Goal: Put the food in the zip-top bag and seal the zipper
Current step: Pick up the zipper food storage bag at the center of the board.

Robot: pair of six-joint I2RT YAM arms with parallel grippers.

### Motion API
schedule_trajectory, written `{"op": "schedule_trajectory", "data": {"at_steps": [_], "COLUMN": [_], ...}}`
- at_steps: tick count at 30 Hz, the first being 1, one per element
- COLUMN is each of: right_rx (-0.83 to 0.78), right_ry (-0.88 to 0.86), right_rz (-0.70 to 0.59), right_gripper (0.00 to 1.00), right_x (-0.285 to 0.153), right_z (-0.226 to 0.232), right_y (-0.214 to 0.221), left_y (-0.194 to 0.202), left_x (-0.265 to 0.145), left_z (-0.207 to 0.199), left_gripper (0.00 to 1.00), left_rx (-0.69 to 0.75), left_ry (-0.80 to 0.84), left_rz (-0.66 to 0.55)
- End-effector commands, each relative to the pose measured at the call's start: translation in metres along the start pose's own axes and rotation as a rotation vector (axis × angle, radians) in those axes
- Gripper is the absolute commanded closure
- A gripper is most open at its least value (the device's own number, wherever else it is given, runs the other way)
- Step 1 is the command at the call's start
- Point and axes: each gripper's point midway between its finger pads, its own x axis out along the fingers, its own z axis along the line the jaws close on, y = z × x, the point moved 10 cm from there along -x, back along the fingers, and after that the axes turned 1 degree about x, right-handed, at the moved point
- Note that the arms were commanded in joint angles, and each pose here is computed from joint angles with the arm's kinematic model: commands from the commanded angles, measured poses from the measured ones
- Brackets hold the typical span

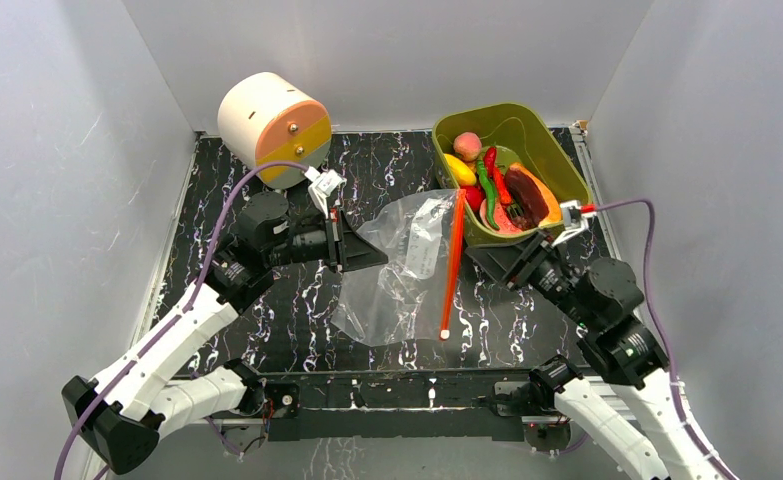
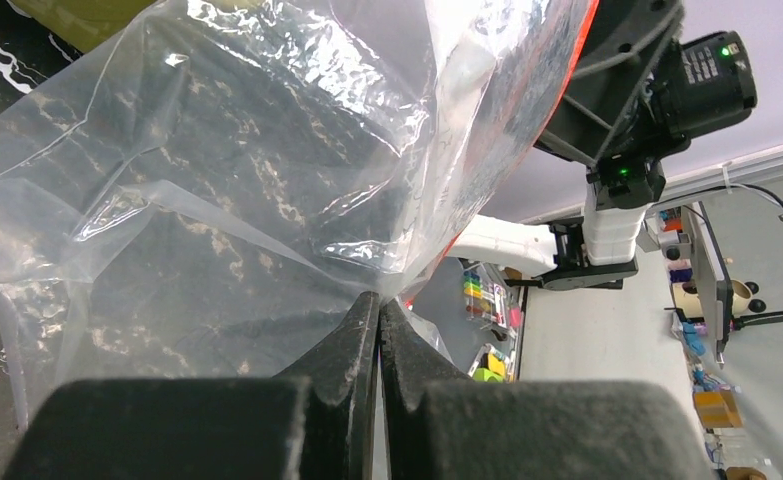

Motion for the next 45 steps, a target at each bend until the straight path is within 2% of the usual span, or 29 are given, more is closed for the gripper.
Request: {"op": "schedule_trajectory", "data": {"at_steps": [1,12,19,22,25,30,31,33,37,38,40,45], "right_rx": [-0.039,-0.026,0.024,0.034,0.029,0.016,0.016,0.013,-0.003,-0.002,-0.031,-0.049], "right_ry": [-0.082,-0.135,-0.295,-0.293,-0.278,-0.293,-0.293,-0.285,-0.257,-0.234,-0.182,-0.072], "right_rz": [-0.133,-0.081,0.073,0.079,0.054,0.051,0.055,0.062,0.062,0.061,0.060,0.092], "right_gripper": [0.63,0.61,0.59,0.62,0.68,0.96,1.00,1.00,1.00,1.00,1.00,1.00], "right_x": [-0.014,-0.003,0.014,0.015,0.013,0.012,0.012,0.013,0.013,0.014,0.015,0.023], "right_z": [0.019,0.014,0.013,0.010,0.009,0.011,0.011,0.011,0.014,0.014,0.015,0.014], "right_y": [-0.017,-0.009,0.007,0.009,0.009,0.008,0.008,0.008,0.003,0.001,-0.004,-0.013], "left_y": [-0.004,-0.003,-0.003,-0.003,-0.002,0.000,0.000,-0.001,-0.003,-0.003,-0.006,-0.012], "left_x": [-0.002,-0.006,-0.003,-0.004,-0.004,-0.005,-0.005,-0.007,-0.014,-0.017,-0.020,-0.018], "left_z": [-0.008,-0.012,-0.010,-0.011,-0.010,-0.005,-0.003,0.002,0.006,0.005,0.005,0.005], "left_gripper": [1.00,1.00,1.00,1.00,1.00,1.00,0.95,0.78,0.33,0.27,0.18,0.14], "left_rx": [0.019,0.010,-0.008,-0.004,-0.004,-0.012,-0.014,-0.011,0.027,0.040,0.068,0.116], "left_ry": [0.047,0.067,0.084,0.087,0.078,0.031,0.004,-0.085,-0.213,-0.233,-0.269,-0.301], "left_rz": [-0.015,-0.037,-0.040,-0.044,-0.044,-0.047,-0.049,-0.070,-0.111,-0.117,-0.123,-0.096]}}
